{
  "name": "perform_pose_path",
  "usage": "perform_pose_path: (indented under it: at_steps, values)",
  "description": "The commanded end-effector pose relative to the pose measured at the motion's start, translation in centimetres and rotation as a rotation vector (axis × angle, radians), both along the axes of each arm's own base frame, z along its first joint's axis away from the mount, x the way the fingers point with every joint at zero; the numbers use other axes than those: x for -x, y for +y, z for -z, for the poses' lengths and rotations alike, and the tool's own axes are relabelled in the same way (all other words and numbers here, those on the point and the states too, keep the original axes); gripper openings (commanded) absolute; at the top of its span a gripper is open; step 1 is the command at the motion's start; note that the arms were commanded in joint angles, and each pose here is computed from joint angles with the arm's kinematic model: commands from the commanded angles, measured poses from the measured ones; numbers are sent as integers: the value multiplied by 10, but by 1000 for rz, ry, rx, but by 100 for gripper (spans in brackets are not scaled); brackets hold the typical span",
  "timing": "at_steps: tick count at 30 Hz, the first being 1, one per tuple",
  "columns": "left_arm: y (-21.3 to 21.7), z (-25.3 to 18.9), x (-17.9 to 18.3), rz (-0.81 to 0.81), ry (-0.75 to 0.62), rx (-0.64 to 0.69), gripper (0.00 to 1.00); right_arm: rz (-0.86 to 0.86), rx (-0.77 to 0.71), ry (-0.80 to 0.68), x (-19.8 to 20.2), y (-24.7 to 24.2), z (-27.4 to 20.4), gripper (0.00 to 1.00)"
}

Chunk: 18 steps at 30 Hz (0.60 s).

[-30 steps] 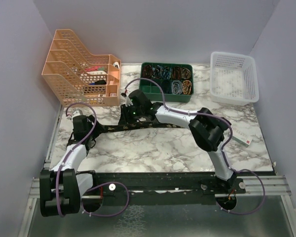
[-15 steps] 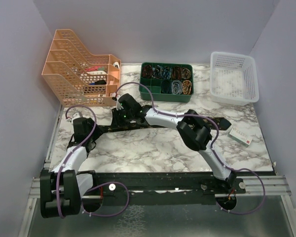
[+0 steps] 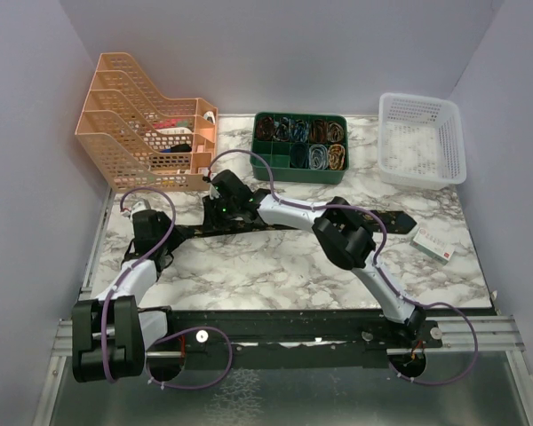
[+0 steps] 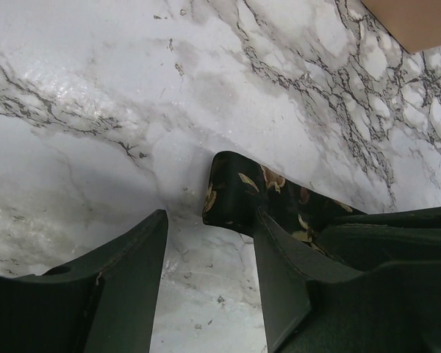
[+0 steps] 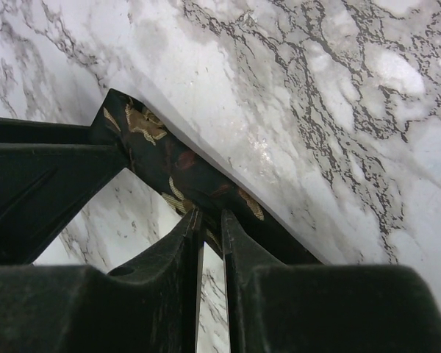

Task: Roll the ties
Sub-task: Roll the tie at the center of the board.

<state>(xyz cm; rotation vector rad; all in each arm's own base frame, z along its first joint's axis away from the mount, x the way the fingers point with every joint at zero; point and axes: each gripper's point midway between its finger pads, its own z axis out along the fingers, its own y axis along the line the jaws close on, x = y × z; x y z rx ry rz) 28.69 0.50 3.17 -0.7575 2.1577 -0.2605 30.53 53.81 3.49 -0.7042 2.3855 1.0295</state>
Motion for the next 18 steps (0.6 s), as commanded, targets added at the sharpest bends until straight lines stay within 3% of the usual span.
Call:
perform_pose_path:
  at_steps: [1,14,18]
  values:
    - [1,-8,-10,38,-35,-29,50,14,84,16,2,-9,29,21]
    - [-6,-12,-20,115,-49,-33,34,22,108,13,2,-13,36,21]
    - [-3,-21,-22,94,-54,-41,61,21,104,11,2,-12,33,21]
